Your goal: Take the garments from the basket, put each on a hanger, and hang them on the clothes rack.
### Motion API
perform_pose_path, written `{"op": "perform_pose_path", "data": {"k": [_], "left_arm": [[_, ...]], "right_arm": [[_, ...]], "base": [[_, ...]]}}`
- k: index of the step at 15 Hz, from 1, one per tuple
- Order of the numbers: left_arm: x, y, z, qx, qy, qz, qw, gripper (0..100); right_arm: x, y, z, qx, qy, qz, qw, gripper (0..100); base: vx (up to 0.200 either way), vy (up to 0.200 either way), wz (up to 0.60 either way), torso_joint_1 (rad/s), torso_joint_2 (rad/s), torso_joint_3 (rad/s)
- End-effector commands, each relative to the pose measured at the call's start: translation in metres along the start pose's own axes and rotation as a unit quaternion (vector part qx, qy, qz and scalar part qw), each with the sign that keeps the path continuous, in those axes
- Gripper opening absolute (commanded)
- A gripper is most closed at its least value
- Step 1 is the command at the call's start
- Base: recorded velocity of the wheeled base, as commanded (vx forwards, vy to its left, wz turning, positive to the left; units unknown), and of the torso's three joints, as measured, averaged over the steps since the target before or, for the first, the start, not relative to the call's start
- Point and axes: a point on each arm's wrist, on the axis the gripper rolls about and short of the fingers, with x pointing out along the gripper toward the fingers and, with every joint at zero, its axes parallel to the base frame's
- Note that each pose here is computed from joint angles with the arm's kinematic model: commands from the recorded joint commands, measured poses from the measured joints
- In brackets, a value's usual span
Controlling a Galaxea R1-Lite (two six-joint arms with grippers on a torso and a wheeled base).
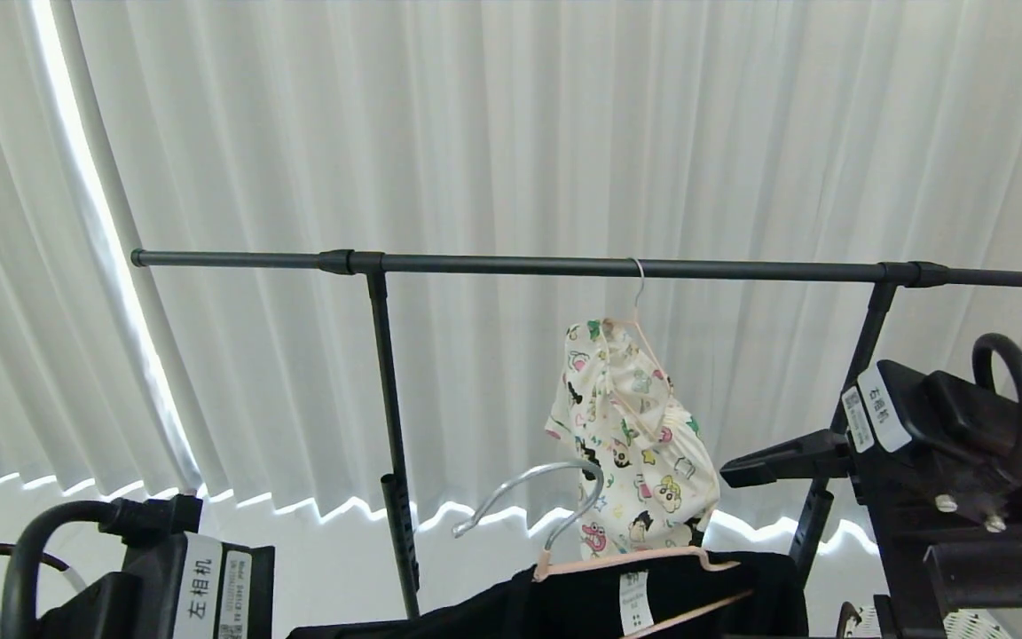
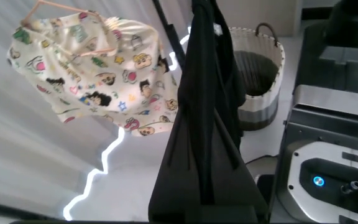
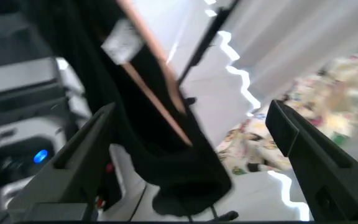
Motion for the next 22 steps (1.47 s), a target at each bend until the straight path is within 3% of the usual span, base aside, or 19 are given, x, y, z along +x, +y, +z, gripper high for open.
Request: {"op": "perform_pose_path", "data": {"k": [1, 7, 14, 15, 22], "left_arm": [[0.003, -0.002, 0.004, 0.006, -0.005, -0.011, 0.9999, 0], [0.014, -0.006, 0.012, 0.028, -0.008, -0.037, 0.9989, 0], [0.014, -0.005, 0.016, 0.043, -0.016, -0.035, 0.9983, 0], [0.014, -0.005, 0.017, 0.043, -0.017, -0.035, 0.9983, 0], [0.013, -0.005, 0.017, 0.044, -0.018, -0.036, 0.9982, 0]], "right_arm": [[0.005, 0.007, 0.002, -0.010, 0.008, 0.022, 0.9997, 100], [0.019, 0.015, 0.012, -0.021, 0.024, 0.059, 0.9977, 100], [0.018, 0.019, 0.009, -0.015, 0.051, 0.069, 0.9962, 100], [0.018, 0.019, 0.008, -0.013, 0.055, 0.071, 0.9959, 0], [0.019, 0.018, 0.008, -0.016, 0.058, 0.055, 0.9967, 0]], "base": [[0.000, 0.000, 0.00, 0.000, 0.00, 0.000], [0.000, 0.000, 0.00, 0.000, 0.00, 0.000], [0.000, 0.000, 0.00, 0.000, 0.00, 0.000], [0.000, 0.000, 0.00, 0.000, 0.00, 0.000], [0.000, 0.000, 0.00, 0.000, 0.00, 0.000]]}}
